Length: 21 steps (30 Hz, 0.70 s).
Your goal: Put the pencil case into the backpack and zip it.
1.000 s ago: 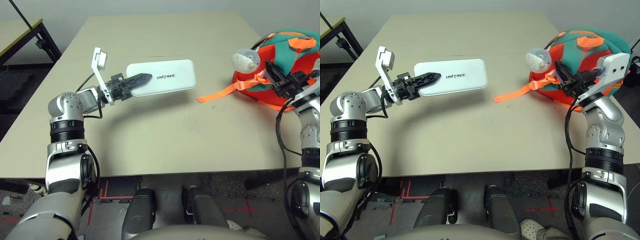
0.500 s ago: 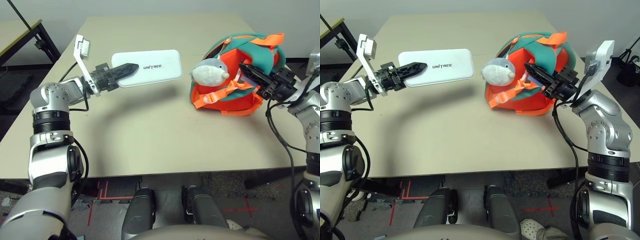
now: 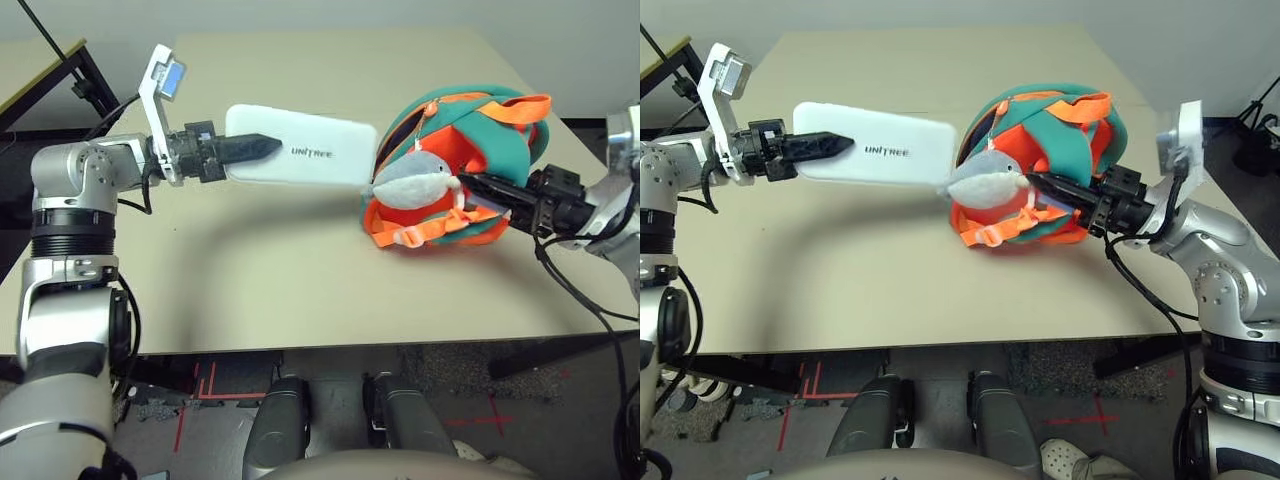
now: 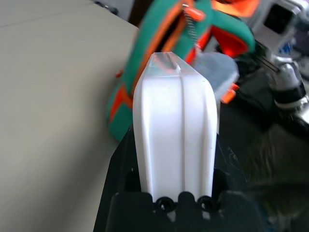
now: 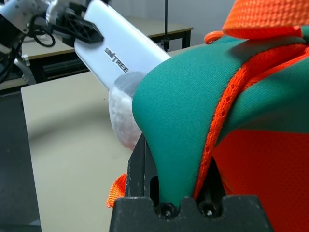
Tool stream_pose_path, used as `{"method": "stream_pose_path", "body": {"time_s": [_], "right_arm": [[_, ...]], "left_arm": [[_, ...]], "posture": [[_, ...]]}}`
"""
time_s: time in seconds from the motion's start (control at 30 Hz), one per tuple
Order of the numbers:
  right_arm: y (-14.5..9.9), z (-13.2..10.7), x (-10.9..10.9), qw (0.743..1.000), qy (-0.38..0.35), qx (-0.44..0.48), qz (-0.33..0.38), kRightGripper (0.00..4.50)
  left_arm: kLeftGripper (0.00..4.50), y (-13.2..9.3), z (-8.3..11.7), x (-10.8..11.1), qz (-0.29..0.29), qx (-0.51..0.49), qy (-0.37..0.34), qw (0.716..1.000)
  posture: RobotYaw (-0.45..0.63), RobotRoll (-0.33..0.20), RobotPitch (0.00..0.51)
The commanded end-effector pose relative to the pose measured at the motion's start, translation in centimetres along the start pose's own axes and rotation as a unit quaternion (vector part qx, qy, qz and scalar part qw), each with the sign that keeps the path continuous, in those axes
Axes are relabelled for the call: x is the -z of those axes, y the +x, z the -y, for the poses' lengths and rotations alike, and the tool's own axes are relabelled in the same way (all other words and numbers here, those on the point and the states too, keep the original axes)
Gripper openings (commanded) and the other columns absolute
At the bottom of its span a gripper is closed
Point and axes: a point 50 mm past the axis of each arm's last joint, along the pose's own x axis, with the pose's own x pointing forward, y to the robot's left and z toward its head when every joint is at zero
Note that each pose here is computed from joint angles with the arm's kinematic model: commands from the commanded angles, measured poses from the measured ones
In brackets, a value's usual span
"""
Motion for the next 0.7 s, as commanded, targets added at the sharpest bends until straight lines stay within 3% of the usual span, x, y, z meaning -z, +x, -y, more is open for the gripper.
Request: {"method": "stream_pose_path", "body": {"time_s": [0.03,0.23,0.4,0.7], "right_arm": [[0.6,-0.6,0.2,1.000,-0.003,-0.026,-0.002,0.10],[0.9,-0.8,0.2,1.000,-0.003,-0.030,0.001,0.10],[0.7,-0.8,0.0,1.000,-0.010,-0.021,0.003,0.10],[0.4,-0.8,-0.3,1.000,-0.020,-0.009,0.000,0.10]], "left_arm": [[1.31,0.6,1.0,-2.0,-0.017,0.006,0.080,0.997],[1.31,2.2,0.8,-3.9,-0.028,-0.005,0.174,0.984],[1.31,3.7,0.5,-4.9,-0.015,0.001,0.212,0.977],[1.31,6.6,-0.5,-3.7,-0.036,0.012,0.238,0.971]], "posture": [[0.11,0.000,0.071],[0.09,0.000,0.068],[0.07,0.000,0.060],[0.05,0.000,0.052]]}}
